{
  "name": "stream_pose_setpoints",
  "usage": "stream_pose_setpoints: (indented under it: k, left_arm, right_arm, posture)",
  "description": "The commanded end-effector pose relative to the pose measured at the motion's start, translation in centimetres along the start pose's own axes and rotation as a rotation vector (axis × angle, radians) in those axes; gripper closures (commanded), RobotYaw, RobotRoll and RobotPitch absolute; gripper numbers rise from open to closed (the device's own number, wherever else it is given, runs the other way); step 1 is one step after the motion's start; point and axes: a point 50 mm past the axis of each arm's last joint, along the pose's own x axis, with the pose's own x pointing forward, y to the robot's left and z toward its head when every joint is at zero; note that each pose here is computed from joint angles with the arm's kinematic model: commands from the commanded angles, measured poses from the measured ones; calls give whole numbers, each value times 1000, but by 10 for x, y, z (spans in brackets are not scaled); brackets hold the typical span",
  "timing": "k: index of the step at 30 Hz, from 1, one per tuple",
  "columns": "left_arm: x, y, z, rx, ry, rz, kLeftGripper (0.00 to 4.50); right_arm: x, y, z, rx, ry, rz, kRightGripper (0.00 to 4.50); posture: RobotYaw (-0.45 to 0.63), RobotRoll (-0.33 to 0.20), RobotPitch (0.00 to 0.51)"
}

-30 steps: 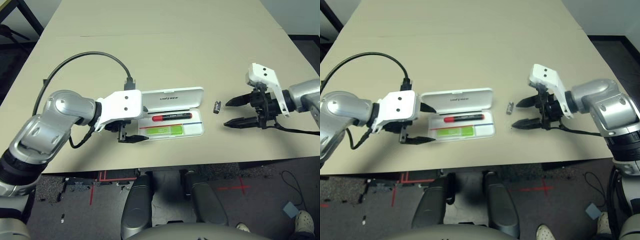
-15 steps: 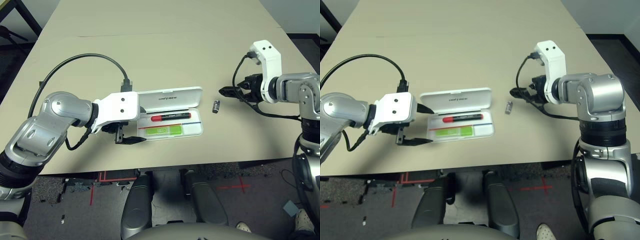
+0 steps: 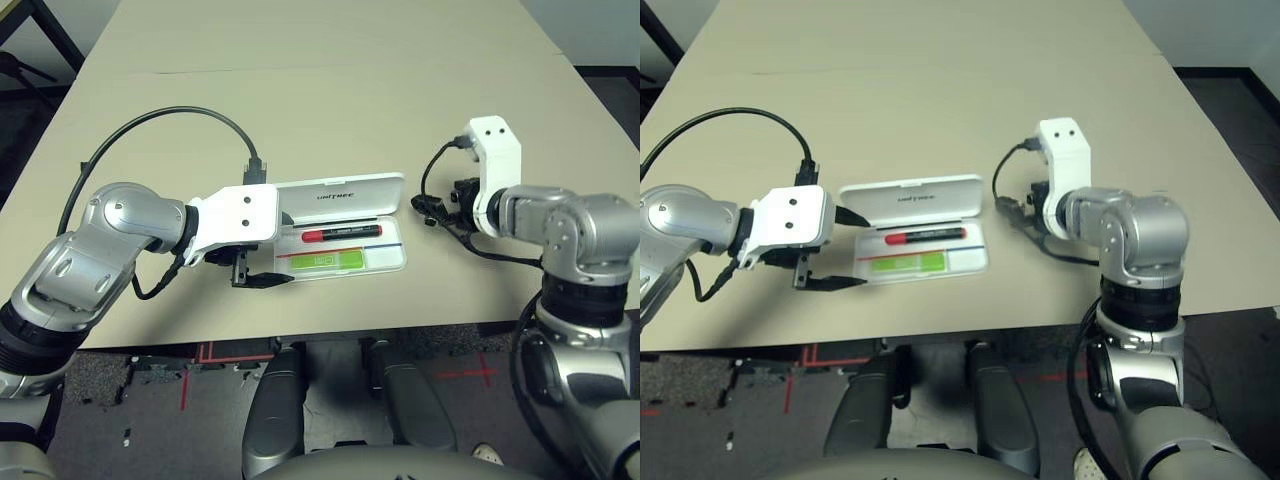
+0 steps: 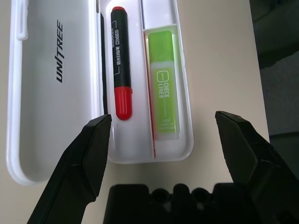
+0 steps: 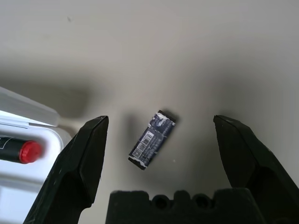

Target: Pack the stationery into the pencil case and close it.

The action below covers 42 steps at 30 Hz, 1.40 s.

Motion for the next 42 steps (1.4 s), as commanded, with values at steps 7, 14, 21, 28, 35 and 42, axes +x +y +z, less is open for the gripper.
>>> stream_pose_setpoints:
  k: [7, 14, 21, 28, 35, 42]
  left_arm:
    - [5, -1, 1, 16, -6, -9, 36]
    - [6, 0, 2, 20, -12, -4, 36]
    - [7, -1, 3, 22, -14, -5, 36]
    - [8, -1, 3, 24, -16, -1, 36]
    - [8, -2, 3, 22, -12, 0, 36]
    - [10, -2, 2, 22, -15, 0, 36]
  right_arm:
    - [-1, 3, -27, 38, 20, -71, 0]
    - [10, 9, -29, 66, 5, -83, 0]
    - [17, 14, -31, 75, 8, -78, 0]
    - [22, 15, -35, 75, 31, -76, 0]
    - [18, 16, -36, 85, 60, -65, 0]
    - [15, 18, -35, 93, 82, -49, 0]
  posture:
    - [35, 0, 233]
    - [44, 0, 231]
    - [56, 0, 226]
    - [62, 0, 224]
    - [71, 0, 223]
    - [74, 0, 221]
